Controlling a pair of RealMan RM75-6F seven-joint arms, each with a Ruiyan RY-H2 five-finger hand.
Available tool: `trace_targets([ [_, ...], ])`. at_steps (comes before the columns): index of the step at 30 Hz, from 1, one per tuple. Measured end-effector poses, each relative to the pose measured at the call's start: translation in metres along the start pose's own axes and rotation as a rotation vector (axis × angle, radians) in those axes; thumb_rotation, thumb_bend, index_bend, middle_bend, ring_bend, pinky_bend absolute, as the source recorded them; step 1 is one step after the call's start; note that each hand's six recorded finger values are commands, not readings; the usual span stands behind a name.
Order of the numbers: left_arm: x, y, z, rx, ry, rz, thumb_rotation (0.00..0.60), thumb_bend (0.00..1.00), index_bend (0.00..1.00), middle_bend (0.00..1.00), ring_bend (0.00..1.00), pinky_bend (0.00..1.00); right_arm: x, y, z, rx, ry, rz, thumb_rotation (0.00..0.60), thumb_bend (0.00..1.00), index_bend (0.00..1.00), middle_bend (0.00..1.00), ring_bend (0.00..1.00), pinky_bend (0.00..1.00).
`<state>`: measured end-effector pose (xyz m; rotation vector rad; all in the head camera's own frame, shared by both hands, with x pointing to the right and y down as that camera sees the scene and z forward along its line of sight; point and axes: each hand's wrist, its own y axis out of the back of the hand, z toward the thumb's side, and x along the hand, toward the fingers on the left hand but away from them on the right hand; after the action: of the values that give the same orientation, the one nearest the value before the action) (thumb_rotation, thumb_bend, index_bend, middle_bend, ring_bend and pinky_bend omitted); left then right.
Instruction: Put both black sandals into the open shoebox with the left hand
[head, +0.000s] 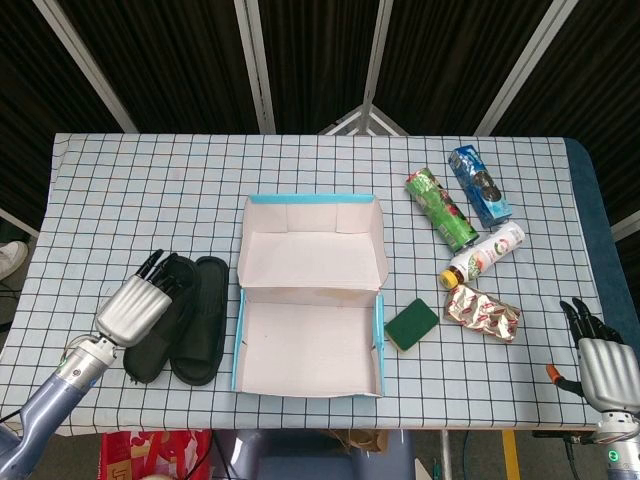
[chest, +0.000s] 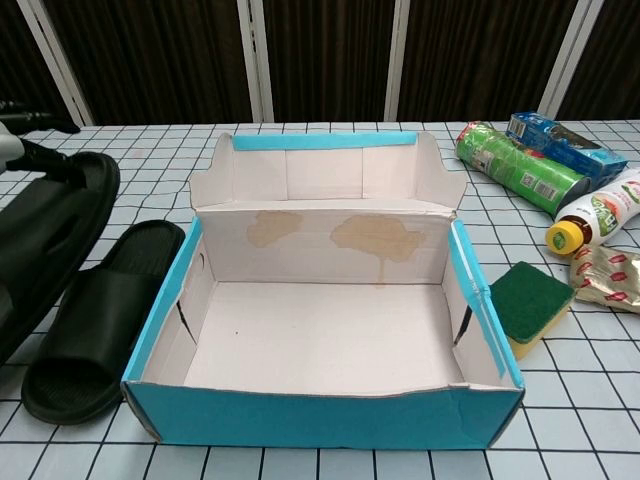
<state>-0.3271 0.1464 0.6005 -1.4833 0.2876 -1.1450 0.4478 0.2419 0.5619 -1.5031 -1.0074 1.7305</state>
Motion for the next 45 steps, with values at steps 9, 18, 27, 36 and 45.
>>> trace_targets([
  [9,0.016,0.085,0.003,0.276,-0.049,0.235,0.6,0.41,0.48,0.5,0.06,0.1,-0.002,-0.003,0.003,0.0,0.011,0.018,0.6,0.24,0.1,0.07,0.19,0.25],
  [18,0.037,0.171,0.065,0.656,-0.273,0.538,0.6,0.39,0.49,0.5,0.06,0.11,-0.002,-0.002,-0.003,-0.016,-0.003,0.02,0.6,0.24,0.1,0.07,0.19,0.25],
  [27,0.059,0.168,0.141,0.78,-0.519,0.577,0.6,0.39,0.49,0.49,0.06,0.14,-0.002,0.0,-0.008,-0.028,-0.011,0.024,0.6,0.23,0.1,0.07,0.19,0.25],
  [36,0.095,0.155,0.182,0.687,-0.591,0.55,0.6,0.39,0.49,0.5,0.06,0.14,-0.005,-0.001,-0.013,-0.034,-0.03,0.034,0.6,0.23,0.1,0.07,0.19,0.25],
  [45,0.108,0.139,0.211,0.581,-0.64,0.477,0.6,0.39,0.49,0.5,0.06,0.15,-0.007,-0.002,-0.014,-0.035,-0.036,0.047,0.6,0.23,0.1,0.07,0.19,0.25],
])
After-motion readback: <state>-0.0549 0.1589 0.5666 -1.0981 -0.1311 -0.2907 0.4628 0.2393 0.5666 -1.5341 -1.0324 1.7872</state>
